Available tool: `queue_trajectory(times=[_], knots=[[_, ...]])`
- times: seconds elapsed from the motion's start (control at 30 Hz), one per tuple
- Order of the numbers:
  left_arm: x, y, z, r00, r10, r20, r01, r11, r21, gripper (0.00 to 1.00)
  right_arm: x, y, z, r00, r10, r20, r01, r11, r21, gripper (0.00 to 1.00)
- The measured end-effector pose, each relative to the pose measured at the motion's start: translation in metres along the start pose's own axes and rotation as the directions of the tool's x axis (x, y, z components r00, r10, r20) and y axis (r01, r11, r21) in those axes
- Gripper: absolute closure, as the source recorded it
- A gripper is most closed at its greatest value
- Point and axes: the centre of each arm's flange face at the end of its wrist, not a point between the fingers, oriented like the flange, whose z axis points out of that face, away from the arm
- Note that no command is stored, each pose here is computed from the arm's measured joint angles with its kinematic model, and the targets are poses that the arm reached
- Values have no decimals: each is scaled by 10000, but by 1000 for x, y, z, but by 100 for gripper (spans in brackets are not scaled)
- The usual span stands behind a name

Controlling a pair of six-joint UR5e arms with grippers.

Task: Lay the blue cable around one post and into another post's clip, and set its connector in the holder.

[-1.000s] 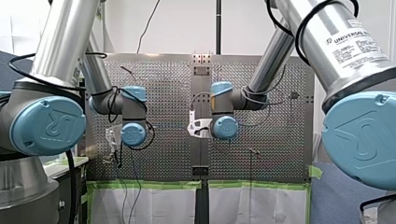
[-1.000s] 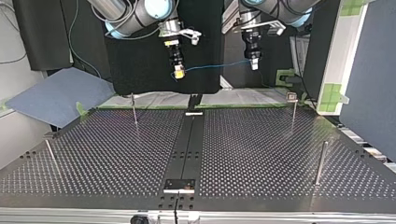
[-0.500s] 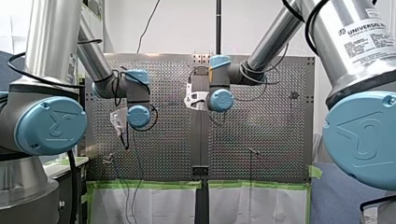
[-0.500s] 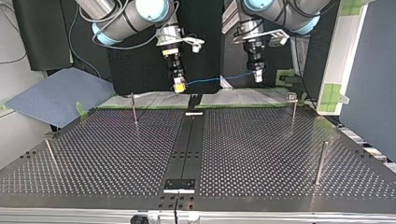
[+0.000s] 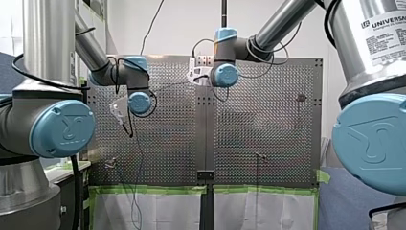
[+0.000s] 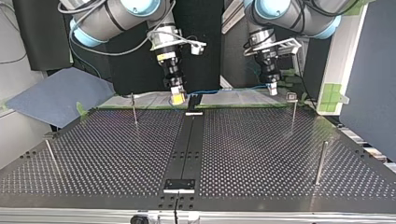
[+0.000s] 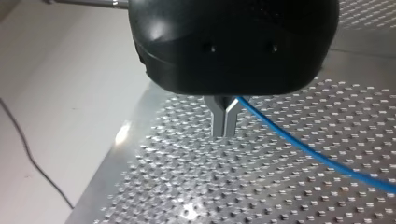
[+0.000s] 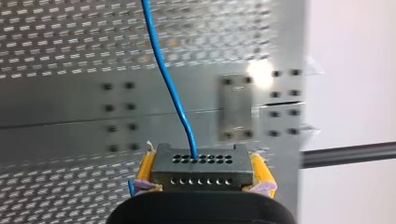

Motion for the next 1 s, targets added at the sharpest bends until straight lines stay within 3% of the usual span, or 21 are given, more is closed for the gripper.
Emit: queue_trajectory(times=[0.17,0.43,0.7,1.0], knots=[[-19,0,12,9995,-261,171,260,9996,76,100,44,-3,2,9990,36,-439,-33,10000,73,98],[-51,3,28,9975,-581,412,573,9981,208,100,103,-15,-4,9951,45,-989,-13,9995,323,98],[-90,3,45,9943,-732,777,703,9967,399,100,120,-26,0,9959,59,-902,-15,9988,490,98],[-142,-5,59,9845,-842,1538,798,9962,344,100,94,-45,3,9999,-71,-150,82,9972,739,98]])
